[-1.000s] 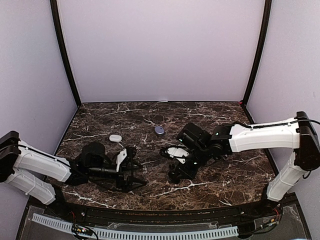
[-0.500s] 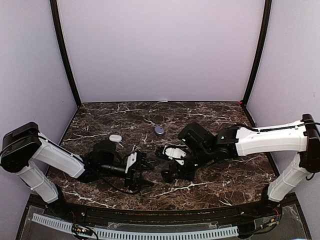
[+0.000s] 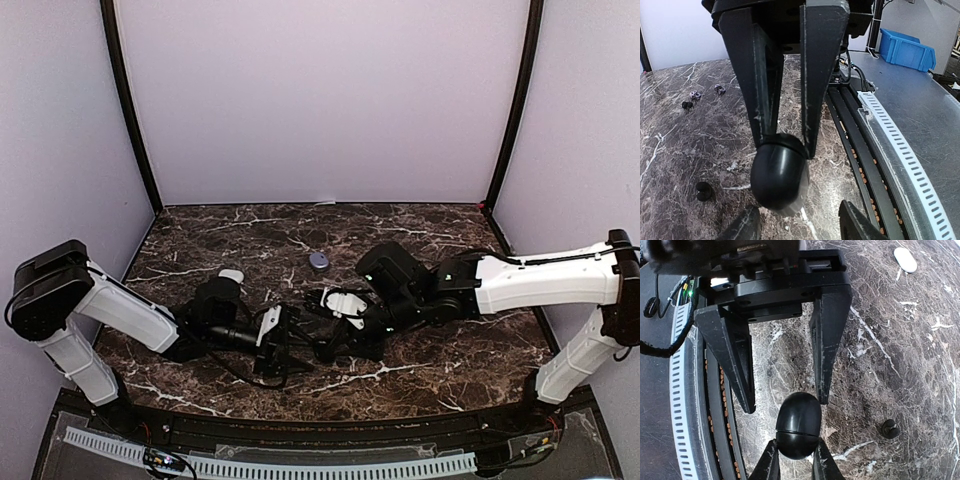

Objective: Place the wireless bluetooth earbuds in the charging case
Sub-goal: Pass from the right arm to the left

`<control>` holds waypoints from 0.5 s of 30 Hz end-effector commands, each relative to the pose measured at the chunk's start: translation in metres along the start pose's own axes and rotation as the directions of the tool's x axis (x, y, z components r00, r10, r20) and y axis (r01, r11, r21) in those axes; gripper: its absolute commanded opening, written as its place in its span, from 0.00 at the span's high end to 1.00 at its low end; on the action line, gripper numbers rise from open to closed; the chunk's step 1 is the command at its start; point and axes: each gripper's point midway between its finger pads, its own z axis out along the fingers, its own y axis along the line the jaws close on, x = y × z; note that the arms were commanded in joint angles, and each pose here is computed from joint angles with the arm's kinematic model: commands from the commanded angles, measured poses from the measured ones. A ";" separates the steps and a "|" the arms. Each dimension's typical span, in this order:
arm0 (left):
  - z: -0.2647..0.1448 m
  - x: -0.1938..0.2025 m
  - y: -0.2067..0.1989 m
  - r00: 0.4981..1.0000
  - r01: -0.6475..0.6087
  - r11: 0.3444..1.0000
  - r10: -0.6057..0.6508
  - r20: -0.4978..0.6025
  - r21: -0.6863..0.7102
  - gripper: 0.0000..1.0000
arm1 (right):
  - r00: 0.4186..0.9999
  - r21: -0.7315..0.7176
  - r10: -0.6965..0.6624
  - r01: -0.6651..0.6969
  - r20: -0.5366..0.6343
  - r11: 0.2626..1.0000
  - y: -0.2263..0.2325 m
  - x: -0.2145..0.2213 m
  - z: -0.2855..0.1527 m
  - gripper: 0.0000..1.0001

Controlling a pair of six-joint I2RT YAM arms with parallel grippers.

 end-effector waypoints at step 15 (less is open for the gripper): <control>0.002 -0.018 -0.001 0.997 -0.043 0.999 0.041 0.066 0.018 0.68 | 0.997 -0.010 -0.043 0.043 0.071 0.999 0.005 -0.018 0.002 0.85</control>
